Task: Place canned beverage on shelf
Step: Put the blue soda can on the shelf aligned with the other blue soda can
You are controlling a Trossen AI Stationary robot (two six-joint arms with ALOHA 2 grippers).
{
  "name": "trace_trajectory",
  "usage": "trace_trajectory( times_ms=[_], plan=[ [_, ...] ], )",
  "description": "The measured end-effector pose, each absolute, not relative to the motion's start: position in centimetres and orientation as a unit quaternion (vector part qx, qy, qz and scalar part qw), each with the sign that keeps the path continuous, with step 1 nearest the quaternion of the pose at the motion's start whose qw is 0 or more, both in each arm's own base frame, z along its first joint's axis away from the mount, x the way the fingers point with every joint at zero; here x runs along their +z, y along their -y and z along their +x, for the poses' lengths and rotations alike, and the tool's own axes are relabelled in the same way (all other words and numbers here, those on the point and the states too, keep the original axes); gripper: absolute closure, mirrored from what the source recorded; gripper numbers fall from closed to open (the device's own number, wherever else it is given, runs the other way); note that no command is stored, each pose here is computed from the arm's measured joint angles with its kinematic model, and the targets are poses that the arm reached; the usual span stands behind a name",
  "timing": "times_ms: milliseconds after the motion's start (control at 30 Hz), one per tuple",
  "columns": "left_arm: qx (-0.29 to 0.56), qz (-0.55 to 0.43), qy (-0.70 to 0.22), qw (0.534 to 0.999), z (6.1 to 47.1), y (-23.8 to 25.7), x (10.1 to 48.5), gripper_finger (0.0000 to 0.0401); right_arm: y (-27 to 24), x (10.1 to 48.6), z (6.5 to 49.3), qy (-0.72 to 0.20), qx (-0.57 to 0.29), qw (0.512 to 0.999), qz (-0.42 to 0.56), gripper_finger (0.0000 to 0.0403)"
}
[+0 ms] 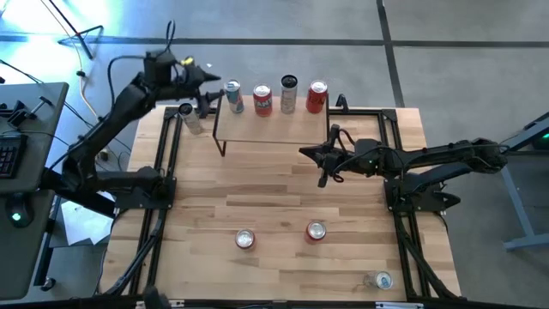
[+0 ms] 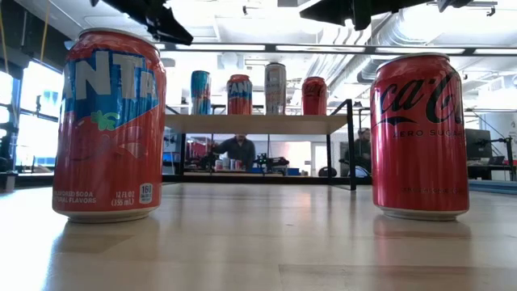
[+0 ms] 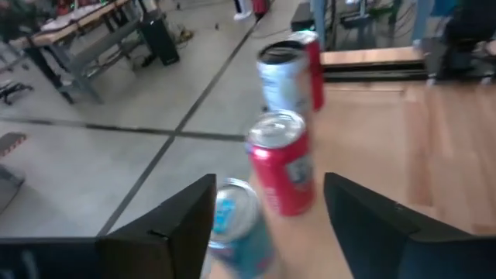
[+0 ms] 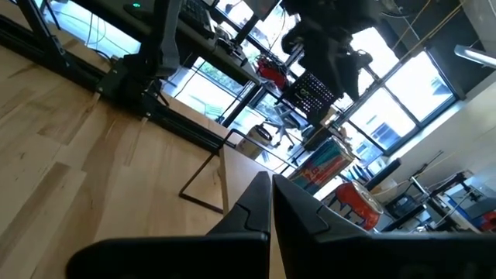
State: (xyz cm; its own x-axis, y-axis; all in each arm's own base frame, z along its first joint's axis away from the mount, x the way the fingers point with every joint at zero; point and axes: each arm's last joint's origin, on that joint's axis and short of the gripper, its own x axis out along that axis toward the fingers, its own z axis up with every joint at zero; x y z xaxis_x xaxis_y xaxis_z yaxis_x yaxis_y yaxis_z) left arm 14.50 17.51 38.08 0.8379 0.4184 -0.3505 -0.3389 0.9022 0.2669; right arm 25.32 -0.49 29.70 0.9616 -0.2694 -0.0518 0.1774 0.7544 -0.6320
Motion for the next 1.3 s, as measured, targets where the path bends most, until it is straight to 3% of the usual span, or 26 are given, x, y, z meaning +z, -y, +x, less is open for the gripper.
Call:
trace_trajectory(
  times_ms=[333,567,900,1300],
  plan=[
    [0.175,0.112,-0.079,0.975,13.7,-12.6,30.6,0.0290,0.5,29.7,25.3,-0.069,-0.120,0.935,-0.328,0.0403],
    [0.145,0.110,-0.025,0.983,13.3,-10.3,27.1,0.0343,0.5,29.2,25.4,-0.086,-0.115,0.943,-0.301,0.0403],
    [0.104,0.135,-0.006,0.985,13.4,-8.5,26.1,0.0396,0.5,28.9,26.1,-0.064,-0.118,0.969,-0.208,0.0403],
    [0.096,0.125,0.001,0.987,13.4,-8.2,23.9,0.0400,0.4,25.7,30.1,-0.021,-0.090,0.989,-0.119,0.0402]
  ],
)
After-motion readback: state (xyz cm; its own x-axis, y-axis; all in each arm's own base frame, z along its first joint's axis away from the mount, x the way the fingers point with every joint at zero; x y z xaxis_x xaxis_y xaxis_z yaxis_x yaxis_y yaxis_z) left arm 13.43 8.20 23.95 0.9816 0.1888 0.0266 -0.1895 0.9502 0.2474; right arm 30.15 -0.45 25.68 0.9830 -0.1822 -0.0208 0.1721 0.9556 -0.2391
